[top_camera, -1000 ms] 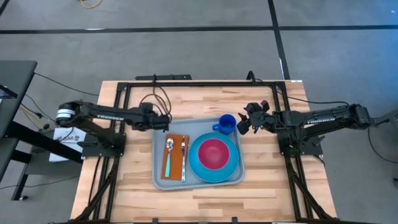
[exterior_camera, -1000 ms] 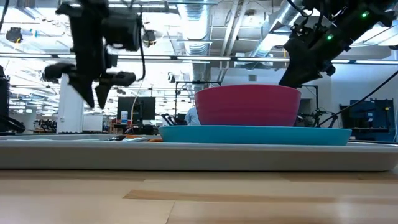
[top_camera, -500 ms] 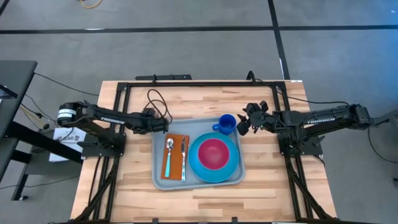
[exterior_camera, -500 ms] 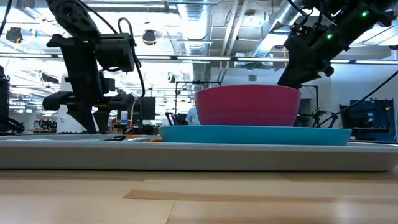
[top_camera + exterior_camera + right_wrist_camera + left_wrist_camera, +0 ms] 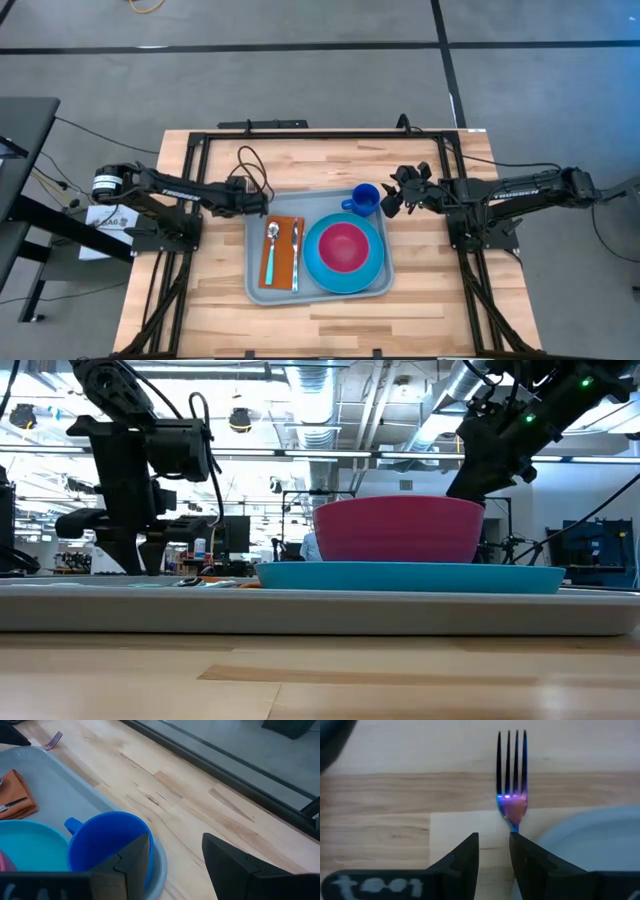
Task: Set up tray
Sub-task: Put the green fork between the green spoon and green table knife on top of the orange table napkin
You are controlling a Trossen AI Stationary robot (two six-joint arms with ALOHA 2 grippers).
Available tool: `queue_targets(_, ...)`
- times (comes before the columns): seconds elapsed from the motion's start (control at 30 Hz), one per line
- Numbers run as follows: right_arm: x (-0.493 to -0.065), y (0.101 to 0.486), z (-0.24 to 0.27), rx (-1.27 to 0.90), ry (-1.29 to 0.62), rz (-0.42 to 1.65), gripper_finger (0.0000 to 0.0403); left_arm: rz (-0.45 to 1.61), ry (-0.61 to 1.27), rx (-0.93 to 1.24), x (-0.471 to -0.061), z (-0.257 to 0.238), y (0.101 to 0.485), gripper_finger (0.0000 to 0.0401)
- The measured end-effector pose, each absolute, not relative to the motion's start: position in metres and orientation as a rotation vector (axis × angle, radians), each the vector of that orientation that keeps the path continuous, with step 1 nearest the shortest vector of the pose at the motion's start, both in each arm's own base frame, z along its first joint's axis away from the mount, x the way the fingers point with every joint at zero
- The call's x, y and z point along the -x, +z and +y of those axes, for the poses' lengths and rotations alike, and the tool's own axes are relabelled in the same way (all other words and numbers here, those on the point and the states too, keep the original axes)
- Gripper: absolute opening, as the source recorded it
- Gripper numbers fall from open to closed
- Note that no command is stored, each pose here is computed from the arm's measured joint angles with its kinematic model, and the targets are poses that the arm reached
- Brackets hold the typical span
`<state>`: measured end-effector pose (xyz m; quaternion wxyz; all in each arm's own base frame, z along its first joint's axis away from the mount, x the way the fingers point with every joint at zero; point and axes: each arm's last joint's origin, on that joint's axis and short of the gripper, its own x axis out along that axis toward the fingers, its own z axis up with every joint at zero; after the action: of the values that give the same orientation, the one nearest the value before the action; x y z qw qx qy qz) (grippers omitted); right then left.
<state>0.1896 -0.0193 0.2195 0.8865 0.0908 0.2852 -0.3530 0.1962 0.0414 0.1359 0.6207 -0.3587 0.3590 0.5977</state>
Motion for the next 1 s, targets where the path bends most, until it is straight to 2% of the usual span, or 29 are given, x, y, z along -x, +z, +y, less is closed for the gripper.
queue_targets(0.33,-0.190,0.219,-0.019,-0.189,-0.734,0.593,0.0177,0.942,1.422,0.837,-0.185,0.026,0.135,0.0099)
queue_targets(0.63,-0.190,0.219,-0.019,-0.189,-0.733,0.593,0.0177,0.791,1.324,0.850,-0.199,0.010,0.136,0.0099)
queue_targets(1.0,-0.190,0.219,-0.019,-0.189,-0.733,0.593,0.0177,0.754,1.330,0.838,-0.202,0.022,0.137,0.0099)
